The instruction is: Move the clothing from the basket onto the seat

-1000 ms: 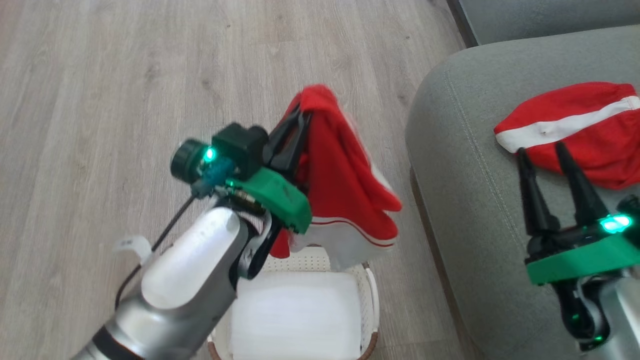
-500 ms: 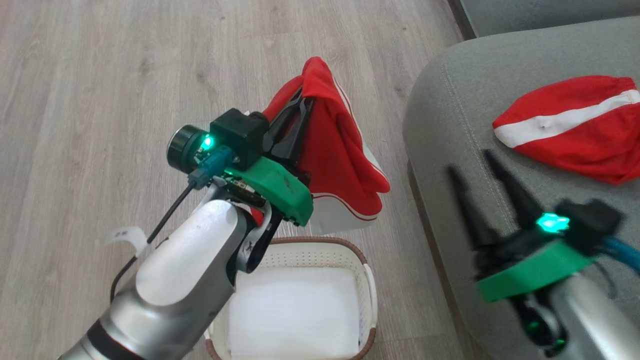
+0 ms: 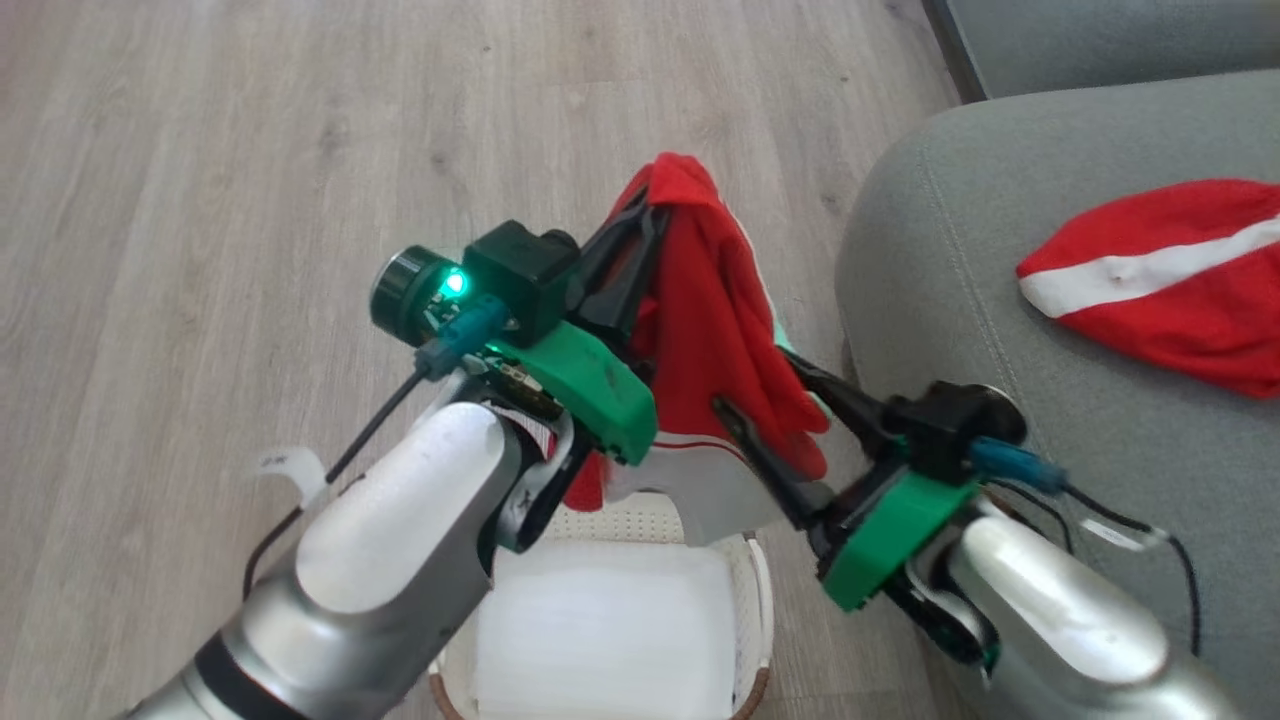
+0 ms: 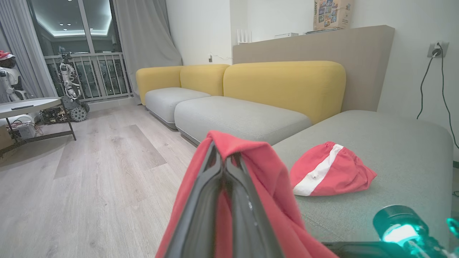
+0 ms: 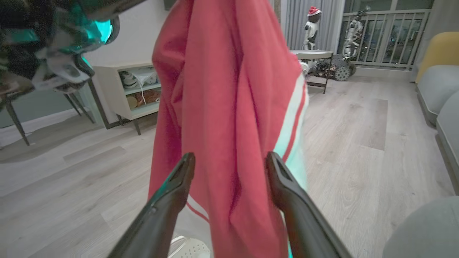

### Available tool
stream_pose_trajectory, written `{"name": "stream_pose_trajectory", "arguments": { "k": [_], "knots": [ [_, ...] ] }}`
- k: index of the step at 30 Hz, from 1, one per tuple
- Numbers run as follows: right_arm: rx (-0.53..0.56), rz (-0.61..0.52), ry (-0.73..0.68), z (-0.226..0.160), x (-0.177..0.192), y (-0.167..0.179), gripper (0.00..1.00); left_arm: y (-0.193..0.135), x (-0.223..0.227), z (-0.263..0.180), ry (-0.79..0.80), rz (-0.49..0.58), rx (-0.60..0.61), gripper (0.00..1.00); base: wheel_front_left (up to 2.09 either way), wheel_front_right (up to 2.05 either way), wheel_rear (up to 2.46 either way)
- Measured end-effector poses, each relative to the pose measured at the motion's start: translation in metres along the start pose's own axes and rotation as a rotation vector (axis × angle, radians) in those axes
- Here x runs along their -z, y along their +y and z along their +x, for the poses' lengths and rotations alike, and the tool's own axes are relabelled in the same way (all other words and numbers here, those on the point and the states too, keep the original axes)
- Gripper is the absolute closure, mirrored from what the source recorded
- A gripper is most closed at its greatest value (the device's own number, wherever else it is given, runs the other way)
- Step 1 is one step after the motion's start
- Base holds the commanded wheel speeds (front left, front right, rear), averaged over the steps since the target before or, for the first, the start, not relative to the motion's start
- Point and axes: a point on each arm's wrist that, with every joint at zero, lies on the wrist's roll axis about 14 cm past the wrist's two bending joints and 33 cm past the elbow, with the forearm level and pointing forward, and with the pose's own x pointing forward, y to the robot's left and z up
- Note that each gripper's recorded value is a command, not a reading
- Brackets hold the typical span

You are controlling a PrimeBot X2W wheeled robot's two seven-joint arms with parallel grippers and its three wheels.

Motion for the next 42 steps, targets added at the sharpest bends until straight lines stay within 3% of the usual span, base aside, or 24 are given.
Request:
{"name": "stream_pose_trajectory", "arguments": {
  "k": [19,20,22,29,41,42],
  "knots": [
    [-0.034,-0.039,0.083,0.05,0.018,0.003,0.0,-0.013,-0.006,-0.015,0.004,-0.004,0.027,1.0,0.0,0.0,0.0],
    [-0.036,-0.038,0.082,0.051,0.018,0.004,0.2,-0.013,-0.005,-0.016,0.007,-0.004,0.026,1.0,0.0,0.0,0.0],
    [-0.042,-0.036,0.076,0.052,0.016,0.006,1.0,-0.012,-0.004,-0.016,0.014,-0.004,0.024,1.0,0.0,0.0,0.0],
    [-0.025,-0.026,0.033,0.052,0.003,0.001,1.0,-0.012,-0.003,-0.016,0.017,-0.013,0.02,1.0,0.0,0.0,0.0],
    [0.161,0.056,-0.067,0.021,-0.019,-0.048,1.0,-0.016,0.024,-0.025,0.074,-0.066,0.009,1.0,0.0,0.0,0.0],
    [0.179,0.058,-0.075,0.017,-0.021,-0.053,1.0,-0.018,0.027,-0.026,0.079,-0.073,0.013,0.71,0.0,0.0,0.0]
  ]
}}
